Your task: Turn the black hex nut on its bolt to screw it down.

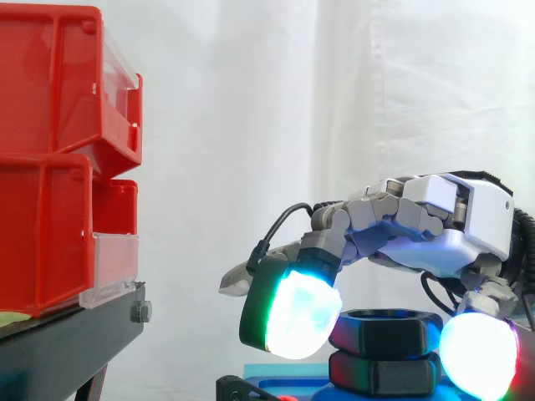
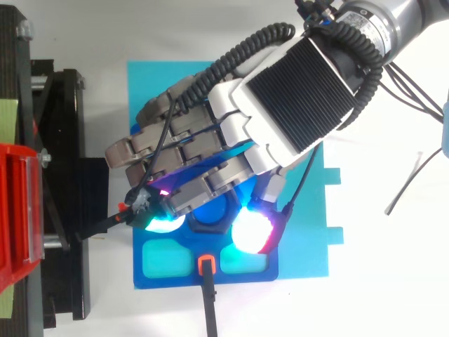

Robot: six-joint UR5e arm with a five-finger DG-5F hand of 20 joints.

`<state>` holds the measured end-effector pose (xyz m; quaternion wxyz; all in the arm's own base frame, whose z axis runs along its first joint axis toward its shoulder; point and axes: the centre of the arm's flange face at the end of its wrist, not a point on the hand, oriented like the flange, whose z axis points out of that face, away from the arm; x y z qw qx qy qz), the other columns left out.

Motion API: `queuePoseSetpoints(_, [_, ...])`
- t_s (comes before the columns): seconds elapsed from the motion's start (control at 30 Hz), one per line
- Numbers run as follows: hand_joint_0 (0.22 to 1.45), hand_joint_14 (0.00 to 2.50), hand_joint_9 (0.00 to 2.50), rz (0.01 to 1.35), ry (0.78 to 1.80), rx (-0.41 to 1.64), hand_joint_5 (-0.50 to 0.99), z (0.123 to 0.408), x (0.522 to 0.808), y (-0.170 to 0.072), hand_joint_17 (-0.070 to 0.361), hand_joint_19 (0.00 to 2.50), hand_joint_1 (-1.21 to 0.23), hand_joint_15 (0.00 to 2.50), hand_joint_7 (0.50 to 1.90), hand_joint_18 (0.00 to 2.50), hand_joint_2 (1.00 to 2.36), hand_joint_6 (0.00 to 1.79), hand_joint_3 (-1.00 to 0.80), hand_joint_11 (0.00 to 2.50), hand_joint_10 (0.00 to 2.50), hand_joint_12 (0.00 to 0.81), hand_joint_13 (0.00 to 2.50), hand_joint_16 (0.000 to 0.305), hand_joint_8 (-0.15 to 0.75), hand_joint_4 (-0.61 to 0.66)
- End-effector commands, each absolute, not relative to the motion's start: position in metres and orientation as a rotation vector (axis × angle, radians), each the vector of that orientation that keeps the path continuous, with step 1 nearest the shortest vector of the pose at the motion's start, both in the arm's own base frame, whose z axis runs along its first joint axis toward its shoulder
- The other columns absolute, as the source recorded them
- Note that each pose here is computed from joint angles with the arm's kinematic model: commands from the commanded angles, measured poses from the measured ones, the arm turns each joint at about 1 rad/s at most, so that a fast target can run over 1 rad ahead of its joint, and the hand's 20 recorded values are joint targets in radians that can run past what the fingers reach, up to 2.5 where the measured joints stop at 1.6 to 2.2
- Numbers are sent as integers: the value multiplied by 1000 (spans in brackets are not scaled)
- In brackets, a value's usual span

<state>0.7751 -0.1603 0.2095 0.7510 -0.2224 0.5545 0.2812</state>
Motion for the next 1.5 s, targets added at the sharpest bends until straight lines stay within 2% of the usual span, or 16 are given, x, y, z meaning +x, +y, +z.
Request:
queuePoseSetpoints(0.0, [392, 8, 644, 613, 1211, -485, -123, 209, 775, -161, 153, 605, -391, 179, 960, 701, 1000, 563, -500, 222, 7, 395, 614, 68, 368, 429])
queuePoseSetpoints(0.17, [376, 6, 651, 620, 1212, -487, -125, 211, 776, -157, 162, 606, -317, 174, 978, 714, 1000, 541, -500, 229, 5, 412, 617, 72, 384, 438])
queuePoseSetpoints(0.4, [371, 7, 641, 637, 1226, -498, -126, 239, 786, -156, 164, 605, -273, 180, 1035, 707, 1000, 501, -500, 221, 5, 417, 606, 73, 383, 428])
queuePoseSetpoints(0.63, [377, 6, 637, 582, 1275, -538, -128, 275, 782, -154, 164, 608, -250, 173, 1020, 702, 1000, 500, -500, 219, 7, 415, 601, 73, 384, 414])
queuePoseSetpoints(0.83, [398, 6, 633, 570, 1288, -543, -129, 291, 777, -155, 160, 614, -233, 176, 1011, 686, 1000, 500, -500, 225, 5, 409, 590, 71, 376, 399])
queuePoseSetpoints(1.0, [412, 6, 634, 534, 1339, -556, -127, 310, 759, -158, 158, 615, -231, 174, 1001, 682, 1000, 501, -500, 219, 5, 408, 587, 70, 375, 390])
queuePoseSetpoints(1.13, [421, 6, 631, 469, 1435, -545, -126, 319, 739, -162, 156, 617, -238, 176, 982, 678, 1000, 501, -500, 214, 5, 406, 582, 69, 371, 377])
queuePoseSetpoints(1.3, [431, 6, 626, 392, 1526, -552, -139, 317, 714, -164, 152, 612, -242, 169, 875, 668, 1000, 502, -500, 168, 4, 400, 577, 68, 361, 332])
queuePoseSetpoints(1.47, [436, 5, 596, 372, 1522, -557, -153, 325, 688, -162, 148, 601, -268, 145, 786, 632, 1000, 502, -500, 115, 3, 392, 514, 66, 349, 290])
